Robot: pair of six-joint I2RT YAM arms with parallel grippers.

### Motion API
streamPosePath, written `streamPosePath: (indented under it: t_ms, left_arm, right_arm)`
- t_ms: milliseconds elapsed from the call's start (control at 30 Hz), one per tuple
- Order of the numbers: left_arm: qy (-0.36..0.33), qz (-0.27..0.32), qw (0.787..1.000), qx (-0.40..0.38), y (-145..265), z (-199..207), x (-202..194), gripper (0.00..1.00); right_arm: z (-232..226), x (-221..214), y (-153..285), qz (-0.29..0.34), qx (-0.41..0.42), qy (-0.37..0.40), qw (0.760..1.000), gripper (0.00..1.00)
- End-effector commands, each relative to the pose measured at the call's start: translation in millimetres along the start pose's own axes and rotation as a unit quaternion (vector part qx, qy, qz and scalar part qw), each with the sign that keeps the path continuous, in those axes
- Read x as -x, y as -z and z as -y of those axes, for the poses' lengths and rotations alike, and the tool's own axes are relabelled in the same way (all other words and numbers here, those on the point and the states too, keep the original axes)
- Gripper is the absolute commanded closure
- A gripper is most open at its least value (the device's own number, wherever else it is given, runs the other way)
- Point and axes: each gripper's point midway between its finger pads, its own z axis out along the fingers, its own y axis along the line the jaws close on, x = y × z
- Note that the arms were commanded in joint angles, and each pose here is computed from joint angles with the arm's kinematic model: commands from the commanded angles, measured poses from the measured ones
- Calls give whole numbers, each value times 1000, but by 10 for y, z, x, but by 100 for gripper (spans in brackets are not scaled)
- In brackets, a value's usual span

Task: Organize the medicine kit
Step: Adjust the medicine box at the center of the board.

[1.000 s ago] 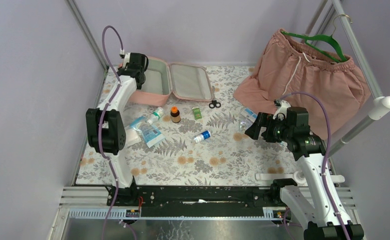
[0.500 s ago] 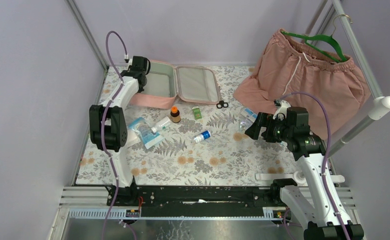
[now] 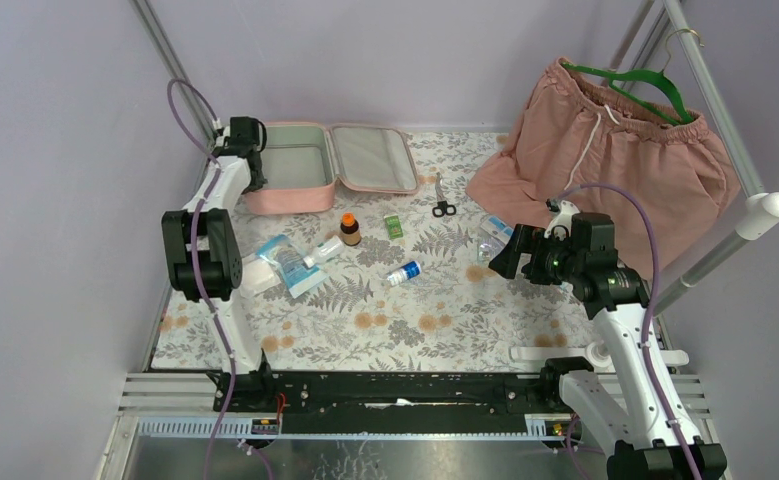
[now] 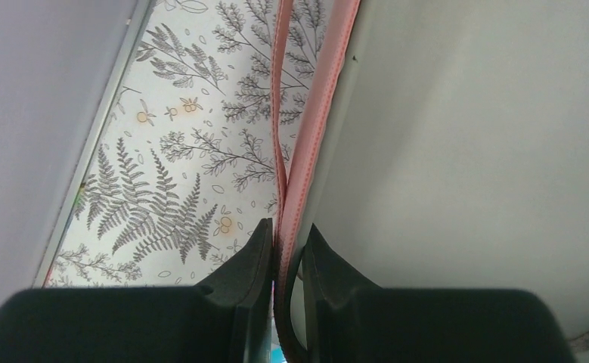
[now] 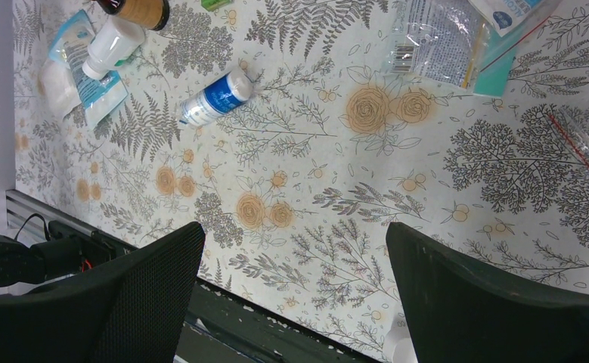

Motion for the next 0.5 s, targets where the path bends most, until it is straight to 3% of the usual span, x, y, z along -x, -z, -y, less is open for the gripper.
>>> streamPosePath:
  t_ms: [0, 467]
  left_arm:
    - [35, 44, 995, -82, -7, 348, 252, 87]
    - [75, -13, 990, -117, 11, 452, -333, 82]
  right_arm:
    - [8, 60, -6, 9, -5, 8, 1000, 0]
    - [12, 56, -16, 5, -6, 6, 1000, 0]
